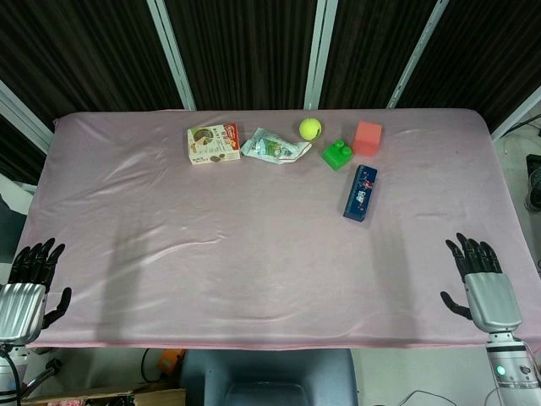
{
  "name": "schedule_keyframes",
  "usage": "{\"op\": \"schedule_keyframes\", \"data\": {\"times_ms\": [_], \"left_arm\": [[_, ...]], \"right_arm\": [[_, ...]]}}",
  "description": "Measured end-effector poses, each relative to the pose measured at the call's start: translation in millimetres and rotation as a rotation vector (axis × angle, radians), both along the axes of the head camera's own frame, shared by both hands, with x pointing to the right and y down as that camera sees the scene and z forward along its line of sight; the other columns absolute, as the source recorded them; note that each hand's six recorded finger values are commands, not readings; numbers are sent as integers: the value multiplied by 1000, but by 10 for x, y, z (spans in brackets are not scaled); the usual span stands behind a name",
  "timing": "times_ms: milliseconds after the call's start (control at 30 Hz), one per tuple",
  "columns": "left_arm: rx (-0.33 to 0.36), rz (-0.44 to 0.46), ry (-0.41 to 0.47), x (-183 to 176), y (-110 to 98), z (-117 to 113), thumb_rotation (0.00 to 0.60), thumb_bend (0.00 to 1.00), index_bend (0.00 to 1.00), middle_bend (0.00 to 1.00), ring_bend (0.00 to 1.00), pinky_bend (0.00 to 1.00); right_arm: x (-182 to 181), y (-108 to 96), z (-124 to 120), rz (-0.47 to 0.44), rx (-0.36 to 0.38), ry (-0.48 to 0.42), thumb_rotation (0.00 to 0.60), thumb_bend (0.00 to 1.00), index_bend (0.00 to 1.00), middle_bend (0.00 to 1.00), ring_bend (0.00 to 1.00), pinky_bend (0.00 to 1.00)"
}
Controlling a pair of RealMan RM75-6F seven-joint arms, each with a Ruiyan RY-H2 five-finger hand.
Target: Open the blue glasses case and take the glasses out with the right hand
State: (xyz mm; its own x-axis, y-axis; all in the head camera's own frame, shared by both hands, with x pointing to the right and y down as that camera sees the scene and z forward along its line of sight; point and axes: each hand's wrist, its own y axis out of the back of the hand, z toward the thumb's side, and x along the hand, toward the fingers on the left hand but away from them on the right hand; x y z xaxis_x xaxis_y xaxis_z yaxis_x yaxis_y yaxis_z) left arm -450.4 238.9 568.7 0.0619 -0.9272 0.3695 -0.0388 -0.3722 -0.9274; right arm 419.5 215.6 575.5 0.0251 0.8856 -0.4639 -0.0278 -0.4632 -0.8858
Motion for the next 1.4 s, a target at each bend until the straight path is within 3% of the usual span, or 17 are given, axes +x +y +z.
{"op": "schedule_keyframes", "data": {"times_ms": [233, 433, 533, 867, 1100, 1400], "left_arm": [[-25, 8, -7, 27, 13, 42, 600, 409, 0, 0, 0, 50], [-29, 3, -16, 25, -3, 68, 600, 409, 0, 0, 0, 50], [-34, -10, -24, -1, -20, 91, 600, 410, 0, 0, 0, 50], [-51, -53, -57, -91, -111, 186, 600, 409, 0, 0, 0, 50], [-57, -102, -84, -187, -205, 243, 600, 409, 0, 0, 0, 50], [-82, -122, -96, -217, -226, 286, 600, 409, 0, 0, 0, 50]], "right_arm": [[-2, -13, 41, -10, -10, 16, 600, 367, 0, 0, 0, 0], [-66, -197, 194, -79, -20, 63, 600, 367, 0, 0, 0, 0], [-125, -378, 354, -143, -43, 121, 600, 367, 0, 0, 0, 0], [-703, -1326, 1109, -436, -97, 360, 600, 367, 0, 0, 0, 0], [-990, -1578, 1410, -544, -109, 463, 600, 367, 0, 0, 0, 0], [-1311, -1728, 1659, -589, -122, 488, 600, 367, 0, 0, 0, 0]]}}
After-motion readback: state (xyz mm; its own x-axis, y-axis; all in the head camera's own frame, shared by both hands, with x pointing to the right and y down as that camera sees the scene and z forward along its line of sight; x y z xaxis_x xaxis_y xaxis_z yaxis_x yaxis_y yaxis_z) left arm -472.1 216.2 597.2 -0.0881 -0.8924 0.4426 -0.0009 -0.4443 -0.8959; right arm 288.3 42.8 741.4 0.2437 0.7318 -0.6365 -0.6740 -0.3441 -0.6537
